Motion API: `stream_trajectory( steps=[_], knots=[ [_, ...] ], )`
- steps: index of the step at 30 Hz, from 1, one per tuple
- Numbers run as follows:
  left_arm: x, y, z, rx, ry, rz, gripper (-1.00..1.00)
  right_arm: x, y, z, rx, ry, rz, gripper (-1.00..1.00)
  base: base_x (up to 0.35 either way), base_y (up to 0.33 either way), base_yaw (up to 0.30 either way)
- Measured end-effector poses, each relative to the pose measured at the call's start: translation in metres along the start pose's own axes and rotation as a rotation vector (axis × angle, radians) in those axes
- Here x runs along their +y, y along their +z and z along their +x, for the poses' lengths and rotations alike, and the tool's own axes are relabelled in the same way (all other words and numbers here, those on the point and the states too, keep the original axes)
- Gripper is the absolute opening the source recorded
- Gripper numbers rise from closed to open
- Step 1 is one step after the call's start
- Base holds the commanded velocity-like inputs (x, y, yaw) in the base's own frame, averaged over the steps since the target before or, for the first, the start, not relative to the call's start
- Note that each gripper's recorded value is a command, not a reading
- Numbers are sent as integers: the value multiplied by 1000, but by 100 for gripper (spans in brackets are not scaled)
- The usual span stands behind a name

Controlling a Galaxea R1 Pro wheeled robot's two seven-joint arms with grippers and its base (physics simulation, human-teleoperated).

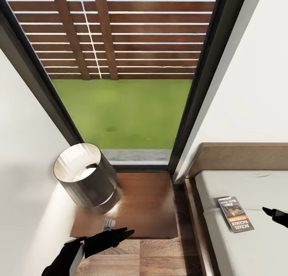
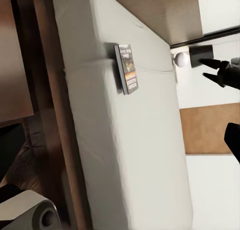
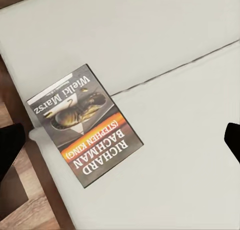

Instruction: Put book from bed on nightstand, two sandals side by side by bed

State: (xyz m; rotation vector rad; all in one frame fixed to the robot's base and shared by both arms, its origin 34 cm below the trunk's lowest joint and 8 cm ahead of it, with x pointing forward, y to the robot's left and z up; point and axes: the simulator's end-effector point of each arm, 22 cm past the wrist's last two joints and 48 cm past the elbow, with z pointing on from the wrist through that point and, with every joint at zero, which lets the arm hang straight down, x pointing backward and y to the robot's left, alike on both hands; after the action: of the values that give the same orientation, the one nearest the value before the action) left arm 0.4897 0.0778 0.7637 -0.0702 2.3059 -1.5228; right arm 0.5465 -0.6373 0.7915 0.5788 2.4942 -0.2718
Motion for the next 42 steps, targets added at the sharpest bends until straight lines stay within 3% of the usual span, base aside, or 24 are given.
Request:
stream_trajectory(
  steps=[2, 8, 14, 16, 18, 19, 20, 23, 30, 32, 34, 37, 42],
  knots=[
    [0, 0, 0, 0, -1, 0, 100, 5, 2, 3, -9, 5, 9, 100, 0, 0, 0],
    [0, 1, 0, 0, -2, 0, 100, -4, 0, -19, -132, 2, 136, 100, 0, 0, 0],
    [-1, 1, 1, 0, -2, 0, 100, 1, 2, -13, -137, 23, 148, 100, 0, 0, 0],
    [-1, 1, 1, 0, -2, 0, 100, 3, 2, -14, -140, 57, 140, 100, 0, 0, 0],
    [-1, 1, 1, 0, -2, 0, 100, 9, 3, -15, -149, 163, 105, 100, 0, 0, 0],
    [-1, 1, 1, 0, -2, 0, 100, 13, 3, -15, -154, 234, 80, 100, 0, 0, 0],
    [-1, 1, 1, 0, -2, 0, 100, 21, 4, -16, -154, 337, 41, 100, 0, 0, 0],
    [-1, 1, 1, 0, -2, 0, 100, 30, 4, -16, -146, 453, -6, 100, 0, 0, 0],
    [-1, 1, 0, 0, -1, 0, 100, 35, 3, -21, -151, 561, -50, 100, 0, 0, 0],
    [-1, 1, 0, -1, -1, 0, 100, 37, 2, -24, -159, 633, -76, 100, 0, 0, 0],
    [-1, 1, 0, -1, -1, 0, 100, 43, 1, -28, -164, 754, -124, 100, 0, 0, 0],
    [-1, 1, 0, -1, -1, 0, 100, 52, 0, -32, -158, 871, -181, 100, 0, 0, 0],
    [-1, 1, 0, -1, -1, 0, 100, 53, 2, -25, -141, 933, -193, 100, 0, 0, 0]
  ],
)
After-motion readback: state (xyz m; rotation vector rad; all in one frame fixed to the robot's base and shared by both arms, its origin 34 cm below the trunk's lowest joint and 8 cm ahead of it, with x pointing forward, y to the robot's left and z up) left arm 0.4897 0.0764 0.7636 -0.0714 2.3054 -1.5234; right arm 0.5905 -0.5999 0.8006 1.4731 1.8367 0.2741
